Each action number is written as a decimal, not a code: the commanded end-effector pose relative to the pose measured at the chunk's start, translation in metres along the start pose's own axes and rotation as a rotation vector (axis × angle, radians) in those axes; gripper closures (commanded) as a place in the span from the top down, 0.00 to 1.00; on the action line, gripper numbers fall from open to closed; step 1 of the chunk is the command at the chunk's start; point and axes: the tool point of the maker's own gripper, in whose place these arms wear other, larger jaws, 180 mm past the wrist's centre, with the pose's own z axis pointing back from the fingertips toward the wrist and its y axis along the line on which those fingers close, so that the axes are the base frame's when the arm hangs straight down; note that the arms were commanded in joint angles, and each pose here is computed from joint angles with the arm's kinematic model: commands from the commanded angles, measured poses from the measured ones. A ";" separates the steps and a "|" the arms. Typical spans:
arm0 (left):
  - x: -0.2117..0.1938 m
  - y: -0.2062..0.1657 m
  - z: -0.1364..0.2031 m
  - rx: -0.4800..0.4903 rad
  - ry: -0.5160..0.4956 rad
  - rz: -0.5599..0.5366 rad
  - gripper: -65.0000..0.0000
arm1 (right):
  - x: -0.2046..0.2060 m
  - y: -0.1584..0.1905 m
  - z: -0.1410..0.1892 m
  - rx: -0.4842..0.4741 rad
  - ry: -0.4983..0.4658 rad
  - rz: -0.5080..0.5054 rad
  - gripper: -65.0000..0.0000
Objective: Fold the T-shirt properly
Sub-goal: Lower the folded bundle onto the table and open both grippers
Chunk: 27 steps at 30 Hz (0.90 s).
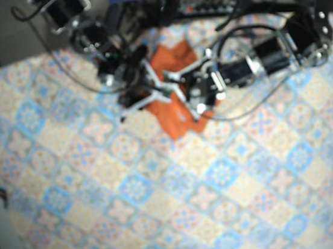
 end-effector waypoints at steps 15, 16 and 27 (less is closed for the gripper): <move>-0.004 0.053 0.024 0.138 0.001 0.063 0.00 | 0.042 0.074 0.008 0.179 -0.070 0.213 0.29; -0.004 0.052 0.024 0.135 0.000 0.063 0.00 | 0.041 0.074 0.008 0.178 -0.070 0.212 0.29; -0.014 0.042 0.018 0.114 0.013 0.073 0.00 | 0.030 0.059 0.005 0.154 -0.044 0.157 0.29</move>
